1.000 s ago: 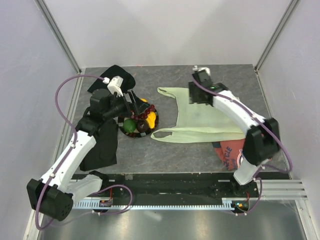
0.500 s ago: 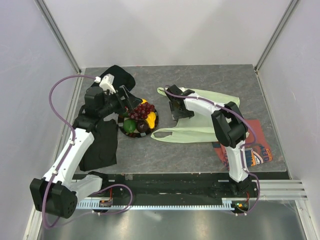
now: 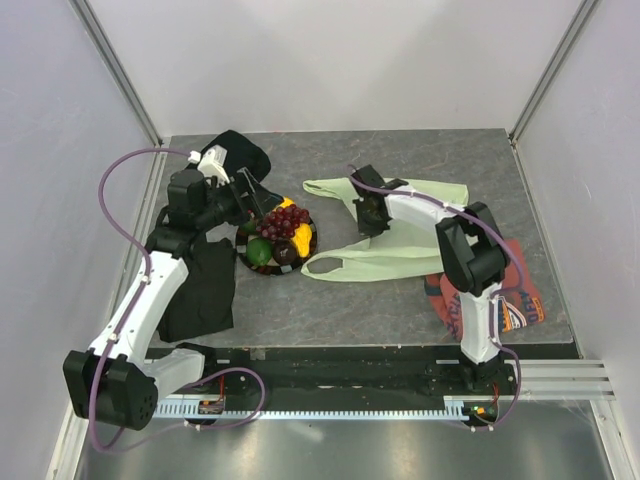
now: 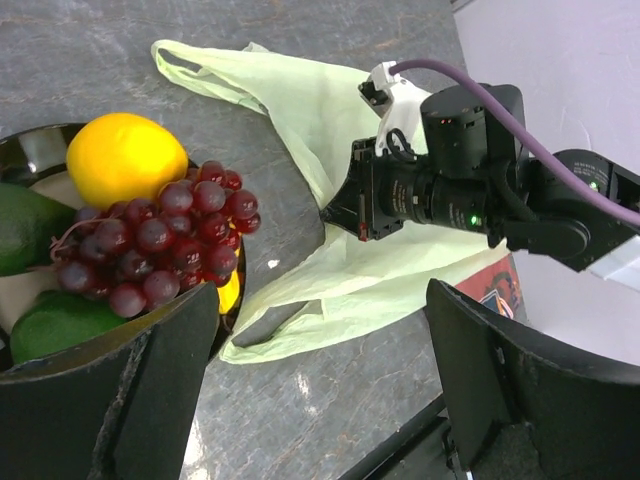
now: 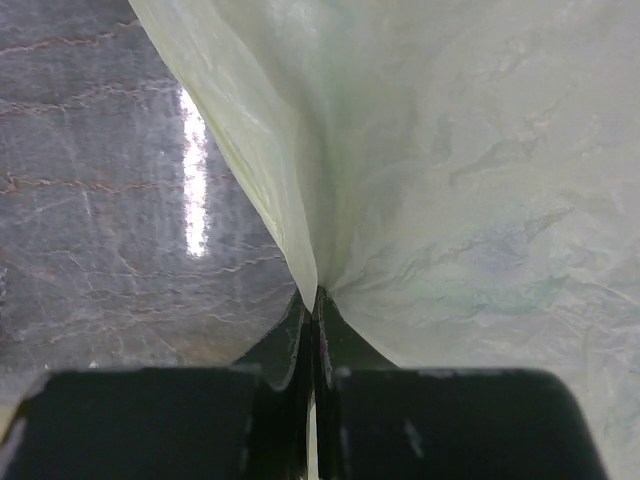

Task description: Place the fruits into the plastic bag

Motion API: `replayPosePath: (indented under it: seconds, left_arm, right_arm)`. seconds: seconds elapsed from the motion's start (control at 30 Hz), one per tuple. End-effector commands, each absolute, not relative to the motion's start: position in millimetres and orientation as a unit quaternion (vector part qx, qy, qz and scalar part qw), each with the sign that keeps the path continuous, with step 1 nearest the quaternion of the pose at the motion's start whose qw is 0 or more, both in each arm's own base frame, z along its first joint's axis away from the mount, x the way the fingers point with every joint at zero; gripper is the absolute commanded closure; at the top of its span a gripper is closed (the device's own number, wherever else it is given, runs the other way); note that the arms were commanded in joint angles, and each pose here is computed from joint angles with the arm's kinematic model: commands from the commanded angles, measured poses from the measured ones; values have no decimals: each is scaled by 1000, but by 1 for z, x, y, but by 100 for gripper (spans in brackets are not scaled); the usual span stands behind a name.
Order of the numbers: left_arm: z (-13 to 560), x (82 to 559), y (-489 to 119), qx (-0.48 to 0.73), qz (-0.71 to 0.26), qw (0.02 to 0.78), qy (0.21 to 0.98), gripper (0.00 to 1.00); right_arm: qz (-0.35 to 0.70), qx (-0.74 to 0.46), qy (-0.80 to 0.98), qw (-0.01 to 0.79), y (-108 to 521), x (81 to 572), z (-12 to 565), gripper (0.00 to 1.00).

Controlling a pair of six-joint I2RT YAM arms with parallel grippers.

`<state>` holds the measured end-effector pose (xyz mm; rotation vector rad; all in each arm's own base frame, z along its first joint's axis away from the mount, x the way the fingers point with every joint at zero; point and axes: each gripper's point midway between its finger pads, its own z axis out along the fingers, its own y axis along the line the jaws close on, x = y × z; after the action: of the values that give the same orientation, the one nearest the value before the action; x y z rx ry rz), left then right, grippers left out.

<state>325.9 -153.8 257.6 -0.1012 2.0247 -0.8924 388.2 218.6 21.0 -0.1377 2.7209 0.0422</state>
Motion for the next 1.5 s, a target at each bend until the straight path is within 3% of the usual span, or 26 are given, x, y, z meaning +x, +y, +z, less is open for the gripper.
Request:
replayPosePath:
  seconds: [0.0, 0.23, 0.43, 0.73, 1.07, 1.47]
  left_arm:
    - [301, 329, -168, 0, -405, 477, 780, 9]
    - [345, 311, -201, 62, -464, 496, 732, 10]
    - [360, 307, -222, 47, -510, 490, 706, 11]
    - [377, 309, -207, 10, -491, 543, 681, 10]
    - [337, 312, -251, 35, -515, 478, 710, 15]
    - [329, 343, -281, -13, -552, 463, 694, 22]
  right_arm:
    - [133, -64, 952, 270, 223, 406, 86, 100]
    - [311, -80, 853, 411, 236, 409, 250, 100]
    - [397, -123, 792, 448, 248, 371, 318, 100]
    - [446, -140, 773, 430, 249, 336, 302, 100]
    - [529, -154, 743, 381, 267, 310, 307, 100]
    - [553, -159, 735, 359, 267, 291, 315, 100]
